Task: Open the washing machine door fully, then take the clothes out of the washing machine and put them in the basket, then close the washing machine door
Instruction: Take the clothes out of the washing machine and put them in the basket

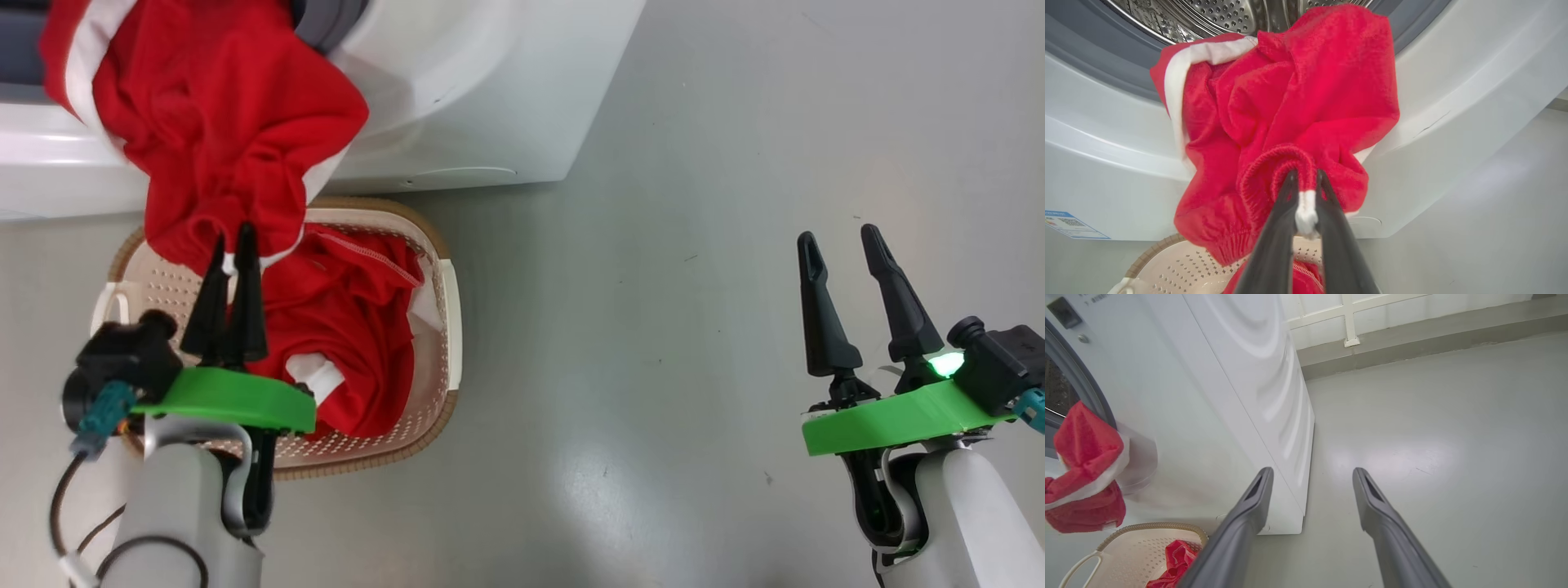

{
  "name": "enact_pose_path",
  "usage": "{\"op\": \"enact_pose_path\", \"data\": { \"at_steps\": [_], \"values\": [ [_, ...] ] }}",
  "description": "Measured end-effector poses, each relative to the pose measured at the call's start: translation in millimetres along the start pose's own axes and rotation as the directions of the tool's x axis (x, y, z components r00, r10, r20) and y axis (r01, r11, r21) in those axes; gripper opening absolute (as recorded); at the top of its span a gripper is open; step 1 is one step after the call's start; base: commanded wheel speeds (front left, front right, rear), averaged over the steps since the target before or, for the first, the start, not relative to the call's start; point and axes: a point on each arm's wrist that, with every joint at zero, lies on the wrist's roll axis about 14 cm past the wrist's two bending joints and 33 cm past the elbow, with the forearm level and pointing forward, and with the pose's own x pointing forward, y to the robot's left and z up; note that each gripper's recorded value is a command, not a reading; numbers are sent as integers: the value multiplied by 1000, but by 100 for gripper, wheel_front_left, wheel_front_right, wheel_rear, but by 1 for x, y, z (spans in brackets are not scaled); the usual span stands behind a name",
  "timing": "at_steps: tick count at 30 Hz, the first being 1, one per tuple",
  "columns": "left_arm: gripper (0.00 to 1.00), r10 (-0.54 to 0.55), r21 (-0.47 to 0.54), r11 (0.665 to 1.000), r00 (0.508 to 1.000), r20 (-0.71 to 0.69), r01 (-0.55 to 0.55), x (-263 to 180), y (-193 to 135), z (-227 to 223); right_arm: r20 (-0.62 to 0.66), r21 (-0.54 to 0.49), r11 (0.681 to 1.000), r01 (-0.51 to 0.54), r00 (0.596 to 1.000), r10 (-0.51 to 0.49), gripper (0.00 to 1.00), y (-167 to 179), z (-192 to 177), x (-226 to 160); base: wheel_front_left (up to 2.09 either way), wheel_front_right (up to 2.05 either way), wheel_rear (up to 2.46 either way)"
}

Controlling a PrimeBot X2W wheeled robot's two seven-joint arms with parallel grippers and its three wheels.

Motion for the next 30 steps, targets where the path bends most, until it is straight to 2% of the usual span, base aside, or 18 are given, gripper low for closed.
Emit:
{"op": "enact_pose_path", "data": {
  "at_steps": [7, 9, 11, 13, 15, 17, 18, 30],
  "values": [
    [16, -16, 24, 1000, 989, -144, 20, 16, -1, -44, -4, 0, 1000, 2, 1000, -2, 100, -2, -4, 7, 0, 0, 0],
    [28, -9, 24, 1000, 986, -169, 14, 19, 1, -51, -8, 0, 1000, 5, 1000, -5, 100, -3, -5, 7, 0, 0, 0],
    [35, -10, 24, 1000, 983, -185, 15, 22, 1, -55, -11, -1, 1000, 9, 1000, -9, 100, -5, -6, 6, 0, 0, 0],
    [48, -14, 28, 999, 980, -196, 20, 24, 0, -59, -12, -2, 1000, 13, 1000, -13, 100, -7, -7, 6, 0, 0, 0],
    [75, -15, 31, 999, 980, -199, 21, 26, -1, -59, -13, -2, 1000, 16, 1000, -16, 100, -8, -7, 5, 0, 0, 0],
    [93, -13, 33, 999, 978, -206, 20, 26, 0, -61, -14, -2, 1000, 17, 1000, -17, 100, -8, -7, 6, 0, 0, 0],
    [98, -11, 33, 999, 978, -207, 18, 27, 0, -61, -14, -2, 1000, 17, 1000, -17, 100, -8, -8, 6, 0, 0, 0],
    [100, 8, 42, 999, 982, -189, 0, 27, 7, -53, -8, 1, 1000, 7, 1000, -7, 100, -4, -5, 7, 0, 0, 0]
  ]
}}
